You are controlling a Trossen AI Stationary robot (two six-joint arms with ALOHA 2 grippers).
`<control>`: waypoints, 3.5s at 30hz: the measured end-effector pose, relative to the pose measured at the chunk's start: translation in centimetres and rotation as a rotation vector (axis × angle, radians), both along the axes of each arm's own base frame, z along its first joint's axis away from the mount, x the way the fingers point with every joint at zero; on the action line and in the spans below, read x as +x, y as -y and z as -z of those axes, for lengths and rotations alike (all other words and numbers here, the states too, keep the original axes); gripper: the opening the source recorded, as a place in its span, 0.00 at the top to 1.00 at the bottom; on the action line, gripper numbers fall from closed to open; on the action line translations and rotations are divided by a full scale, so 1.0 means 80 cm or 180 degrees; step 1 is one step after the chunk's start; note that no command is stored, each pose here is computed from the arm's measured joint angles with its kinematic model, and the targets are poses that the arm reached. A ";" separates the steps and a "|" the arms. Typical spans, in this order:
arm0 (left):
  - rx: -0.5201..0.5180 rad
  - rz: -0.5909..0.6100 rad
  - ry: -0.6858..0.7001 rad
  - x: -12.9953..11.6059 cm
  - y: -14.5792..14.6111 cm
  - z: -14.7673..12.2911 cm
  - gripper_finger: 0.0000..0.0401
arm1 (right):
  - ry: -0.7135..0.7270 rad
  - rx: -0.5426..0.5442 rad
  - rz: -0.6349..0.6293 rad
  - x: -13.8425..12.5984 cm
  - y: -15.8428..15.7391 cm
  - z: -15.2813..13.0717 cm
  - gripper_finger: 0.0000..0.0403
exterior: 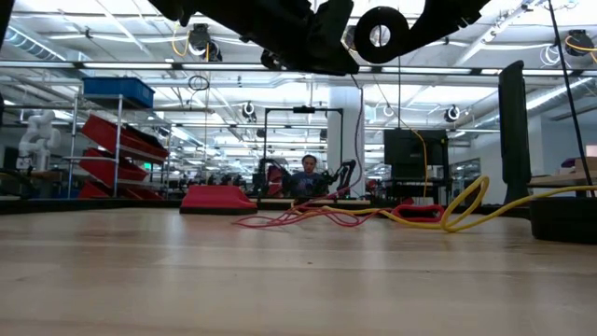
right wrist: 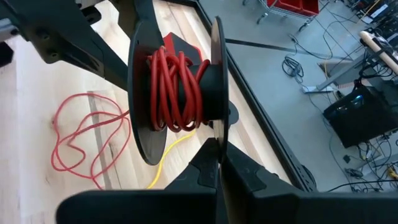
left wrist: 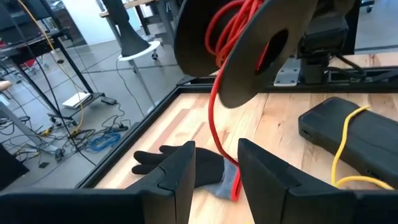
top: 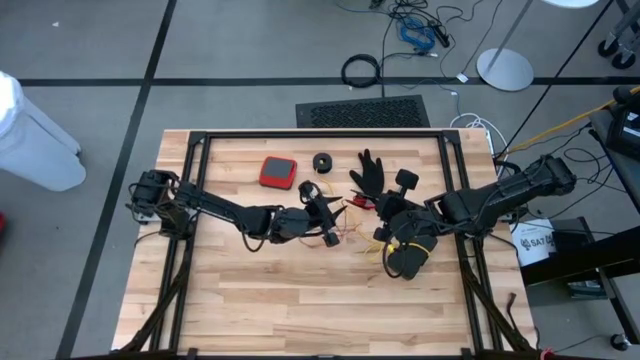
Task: Coil cords
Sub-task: Uncoil the red wire from the spool
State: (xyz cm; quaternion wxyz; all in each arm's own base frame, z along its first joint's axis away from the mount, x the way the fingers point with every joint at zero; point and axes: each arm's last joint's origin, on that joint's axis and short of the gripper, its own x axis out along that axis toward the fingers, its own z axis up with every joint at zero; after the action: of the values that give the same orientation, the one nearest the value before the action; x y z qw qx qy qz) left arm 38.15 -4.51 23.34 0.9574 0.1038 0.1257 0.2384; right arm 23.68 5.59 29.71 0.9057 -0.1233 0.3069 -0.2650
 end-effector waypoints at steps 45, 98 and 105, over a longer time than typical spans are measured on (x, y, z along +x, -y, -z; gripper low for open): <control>-0.0233 0.0946 -0.0219 0.013 0.007 0.028 1.00 | 0.0055 0.0029 0.0230 0.004 0.018 0.000 1.00; 0.0019 0.0138 -0.1471 -0.023 -0.022 0.043 1.00 | 0.0023 -0.0084 0.0491 0.007 0.042 -0.001 1.00; -0.0270 0.0059 -0.1541 -0.025 -0.045 0.048 0.88 | -0.0004 -0.0091 0.0427 0.005 0.036 -0.001 1.00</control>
State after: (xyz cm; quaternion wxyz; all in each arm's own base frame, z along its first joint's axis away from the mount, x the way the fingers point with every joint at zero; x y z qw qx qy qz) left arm 36.15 -0.93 19.48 0.9050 0.1187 0.3604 0.1923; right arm 24.09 2.70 29.78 0.8839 -0.1156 0.3113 -0.3294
